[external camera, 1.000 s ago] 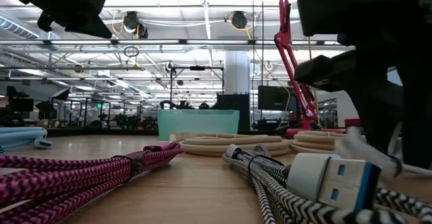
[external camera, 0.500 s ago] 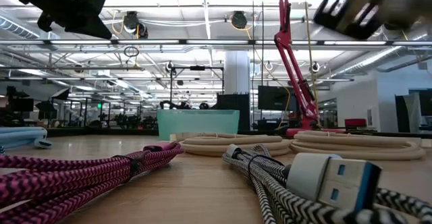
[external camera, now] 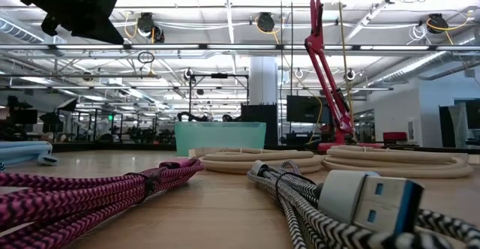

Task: Pick & Place USB Port
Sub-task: Put the white USB cable into the transparent bin

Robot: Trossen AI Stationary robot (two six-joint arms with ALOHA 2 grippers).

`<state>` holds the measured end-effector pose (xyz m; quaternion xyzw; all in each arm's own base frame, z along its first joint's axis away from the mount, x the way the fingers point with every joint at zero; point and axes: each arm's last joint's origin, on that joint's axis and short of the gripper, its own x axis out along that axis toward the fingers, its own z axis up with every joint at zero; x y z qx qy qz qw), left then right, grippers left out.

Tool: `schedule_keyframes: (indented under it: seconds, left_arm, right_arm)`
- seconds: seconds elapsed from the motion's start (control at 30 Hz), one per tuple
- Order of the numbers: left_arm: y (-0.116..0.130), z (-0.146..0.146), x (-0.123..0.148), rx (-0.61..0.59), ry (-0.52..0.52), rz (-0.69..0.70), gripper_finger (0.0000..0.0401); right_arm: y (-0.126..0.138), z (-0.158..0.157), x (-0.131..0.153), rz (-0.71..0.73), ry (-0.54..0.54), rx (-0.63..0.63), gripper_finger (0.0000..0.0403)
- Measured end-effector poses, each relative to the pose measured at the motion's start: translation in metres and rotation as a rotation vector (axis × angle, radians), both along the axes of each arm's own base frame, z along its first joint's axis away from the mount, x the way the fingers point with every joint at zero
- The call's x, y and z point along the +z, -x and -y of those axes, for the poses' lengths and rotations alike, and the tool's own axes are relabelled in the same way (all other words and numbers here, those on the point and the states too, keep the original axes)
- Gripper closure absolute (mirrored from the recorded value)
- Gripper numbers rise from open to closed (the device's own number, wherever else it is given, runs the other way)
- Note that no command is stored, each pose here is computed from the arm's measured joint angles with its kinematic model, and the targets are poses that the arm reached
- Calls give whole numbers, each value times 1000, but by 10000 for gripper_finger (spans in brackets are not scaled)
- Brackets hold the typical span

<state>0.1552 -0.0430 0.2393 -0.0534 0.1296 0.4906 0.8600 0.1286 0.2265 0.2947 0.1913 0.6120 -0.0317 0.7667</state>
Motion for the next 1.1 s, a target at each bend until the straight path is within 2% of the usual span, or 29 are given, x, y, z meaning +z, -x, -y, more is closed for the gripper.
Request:
schedule_keyframes:
  seconds: [0.13, 0.3, 0.43, 0.67, 0.8, 1.1]
  left_arm:
    - [0, 0, 0, -2, 9, -2, 393]
    - [0, 0, -1, -6, 22, -7, 393]
    - [0, 0, -1, -6, 22, -7, 394]
    - [0, 0, -1, -6, 22, -7, 394]
    - [0, 0, -1, -6, 22, -7, 393]
    - [-1, 1, -1, -6, 23, -10, 394]
  right_arm:
    - [16, -16, -16, -35, -13, 27, 353]
    - [21, -31, -49, -121, -124, 14, 353]
    - [25, -26, -79, -149, -111, -16, 353]
    - [39, -5, -119, -357, -50, -77, 353]
    - [42, -1, -125, -411, -48, -86, 353]
    - [39, -6, -123, -385, -109, -102, 321]
